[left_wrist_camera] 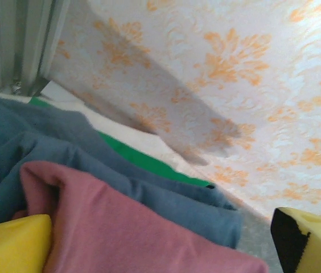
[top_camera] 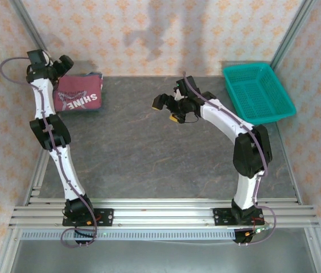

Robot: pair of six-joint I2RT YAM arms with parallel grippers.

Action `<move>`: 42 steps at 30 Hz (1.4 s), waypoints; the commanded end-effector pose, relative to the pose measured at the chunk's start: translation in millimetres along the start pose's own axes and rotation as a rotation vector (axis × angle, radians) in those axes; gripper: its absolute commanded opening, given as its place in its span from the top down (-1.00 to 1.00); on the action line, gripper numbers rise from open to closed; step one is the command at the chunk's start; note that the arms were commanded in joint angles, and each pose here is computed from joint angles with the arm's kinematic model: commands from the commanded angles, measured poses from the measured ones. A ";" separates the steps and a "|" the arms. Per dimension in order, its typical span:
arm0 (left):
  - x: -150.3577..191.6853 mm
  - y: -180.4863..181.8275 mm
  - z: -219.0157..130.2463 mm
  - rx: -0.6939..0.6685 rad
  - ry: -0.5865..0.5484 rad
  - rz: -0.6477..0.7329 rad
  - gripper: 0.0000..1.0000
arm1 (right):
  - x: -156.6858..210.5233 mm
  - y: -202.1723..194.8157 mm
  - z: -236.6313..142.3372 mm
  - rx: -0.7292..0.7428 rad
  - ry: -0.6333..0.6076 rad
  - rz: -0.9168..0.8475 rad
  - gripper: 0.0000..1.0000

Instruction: Fold and stack the t-shirts

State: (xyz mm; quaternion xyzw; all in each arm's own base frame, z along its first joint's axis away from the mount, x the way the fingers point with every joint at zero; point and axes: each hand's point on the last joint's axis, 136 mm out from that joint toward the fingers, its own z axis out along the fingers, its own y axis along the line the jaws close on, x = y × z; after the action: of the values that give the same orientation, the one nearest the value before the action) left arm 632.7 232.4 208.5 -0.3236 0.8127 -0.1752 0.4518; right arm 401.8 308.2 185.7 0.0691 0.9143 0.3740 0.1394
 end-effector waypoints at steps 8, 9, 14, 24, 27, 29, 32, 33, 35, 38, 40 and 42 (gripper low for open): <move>-59.7 -111.9 -152.1 0.090 -0.197 0.126 -1.00 | 23.1 6.3 -75.0 0.059 -0.076 -0.109 -0.99; -56.6 -120.7 -167.4 0.076 -0.202 0.153 -1.00 | 25.2 3.6 -86.8 0.075 -0.094 -0.120 -0.99; -21.1 -166.8 -238.5 0.041 -0.207 0.278 -1.00 | 35.0 -22.7 -146.8 0.160 -0.193 -0.145 -0.99; 161.9 -103.6 -364.2 -0.017 -0.316 0.197 -1.00 | 34.3 -171.3 -236.2 0.447 -0.475 0.016 -0.98; 209.5 -43.1 -358.4 -0.150 -0.278 0.228 -1.00 | 25.3 -217.5 -240.1 0.513 -0.567 0.104 -0.98; 224.8 -17.7 -355.1 -0.217 -0.277 0.274 -1.00 | 17.8 -236.1 -240.4 0.562 -0.638 0.102 -0.98; 233.9 3.5 -345.0 -0.269 -0.312 0.334 -1.00 | 8.4 -259.5 -240.7 0.637 -0.740 0.077 -0.99; 237.3 7.1 -338.9 -0.267 -0.323 0.347 -1.00 | 6.0 -265.6 -241.9 0.658 -0.778 0.066 -0.99; 242.9 10.5 -325.1 -0.237 -0.357 0.365 -1.00 | 1.7 -270.5 -243.8 0.664 -0.855 0.017 -0.99; 239.3 17.9 -310.0 -0.244 -0.438 0.356 -1.00 | -2.1 -271.7 -246.7 0.619 -1.018 -0.074 -0.99; 241.2 23.2 -293.0 -0.266 -0.432 0.368 -1.00 | -0.4 -276.1 -246.5 0.599 -1.091 -0.088 -0.99; 246.8 26.8 -269.7 -0.278 -0.390 0.386 -1.00 | -0.3 -279.0 -238.7 0.599 -1.076 -0.122 -0.99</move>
State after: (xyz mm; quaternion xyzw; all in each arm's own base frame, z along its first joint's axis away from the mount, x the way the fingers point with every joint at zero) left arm 272.6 75.1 161.2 -0.2536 0.8117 0.0787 0.5203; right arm 299.3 -40.1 107.3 0.2483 0.8449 0.0152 0.4736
